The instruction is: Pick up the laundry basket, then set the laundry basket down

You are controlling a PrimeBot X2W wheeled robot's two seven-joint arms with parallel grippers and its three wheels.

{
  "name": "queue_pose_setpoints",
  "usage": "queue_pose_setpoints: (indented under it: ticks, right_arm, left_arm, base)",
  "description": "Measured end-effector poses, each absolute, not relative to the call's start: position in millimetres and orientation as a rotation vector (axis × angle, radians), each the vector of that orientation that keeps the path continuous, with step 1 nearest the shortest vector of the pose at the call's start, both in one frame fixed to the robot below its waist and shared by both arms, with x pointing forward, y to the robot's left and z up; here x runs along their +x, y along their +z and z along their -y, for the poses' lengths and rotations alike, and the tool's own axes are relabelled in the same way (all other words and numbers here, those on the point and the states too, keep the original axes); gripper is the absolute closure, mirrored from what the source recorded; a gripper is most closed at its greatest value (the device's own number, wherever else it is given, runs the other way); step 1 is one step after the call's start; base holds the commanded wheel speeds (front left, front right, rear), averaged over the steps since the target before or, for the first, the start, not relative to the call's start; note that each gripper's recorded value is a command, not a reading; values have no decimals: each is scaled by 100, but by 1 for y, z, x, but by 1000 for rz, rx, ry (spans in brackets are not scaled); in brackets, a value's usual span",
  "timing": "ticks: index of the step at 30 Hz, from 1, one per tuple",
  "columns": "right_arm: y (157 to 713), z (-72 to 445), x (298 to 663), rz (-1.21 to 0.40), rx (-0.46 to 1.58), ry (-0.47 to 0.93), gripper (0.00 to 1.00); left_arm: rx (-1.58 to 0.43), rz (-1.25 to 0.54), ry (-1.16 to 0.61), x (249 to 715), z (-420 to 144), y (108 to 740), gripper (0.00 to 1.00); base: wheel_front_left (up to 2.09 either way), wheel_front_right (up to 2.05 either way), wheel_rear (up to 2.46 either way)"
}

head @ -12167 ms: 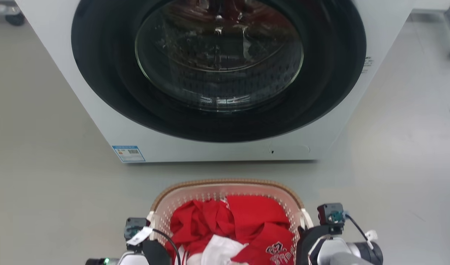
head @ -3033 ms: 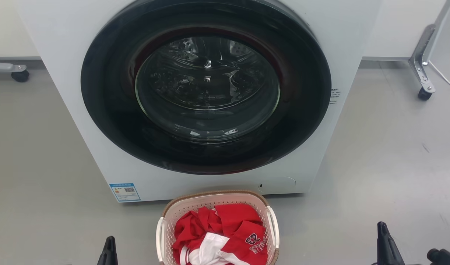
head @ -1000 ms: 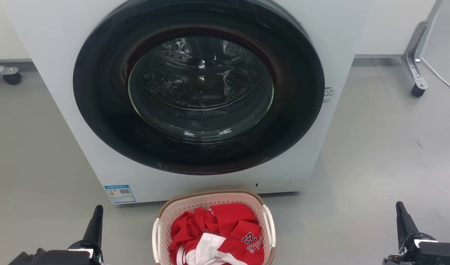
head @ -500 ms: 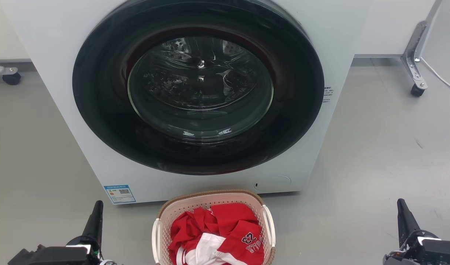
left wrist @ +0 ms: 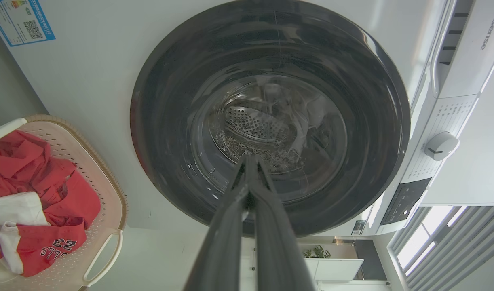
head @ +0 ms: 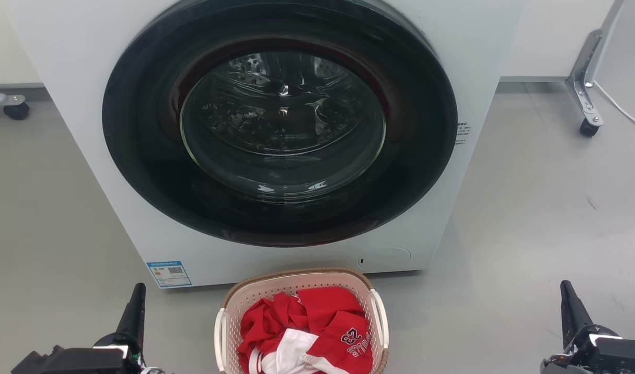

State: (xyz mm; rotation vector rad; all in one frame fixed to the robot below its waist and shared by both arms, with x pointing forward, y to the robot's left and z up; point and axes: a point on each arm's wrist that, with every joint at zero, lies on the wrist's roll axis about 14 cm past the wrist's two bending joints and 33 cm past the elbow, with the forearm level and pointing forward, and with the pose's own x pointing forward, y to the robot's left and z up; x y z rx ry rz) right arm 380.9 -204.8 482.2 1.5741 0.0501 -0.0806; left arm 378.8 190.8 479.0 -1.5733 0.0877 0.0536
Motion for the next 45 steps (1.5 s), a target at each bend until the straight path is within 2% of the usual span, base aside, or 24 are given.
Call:
queue_pose_setpoints:
  ticks: [45]
  right_arm:
    - [482,205,381,-50,1574,-80,100]
  left_arm:
    - [-1574,-88,54,379,-191,479,100]
  base:
    - [0,0,0]
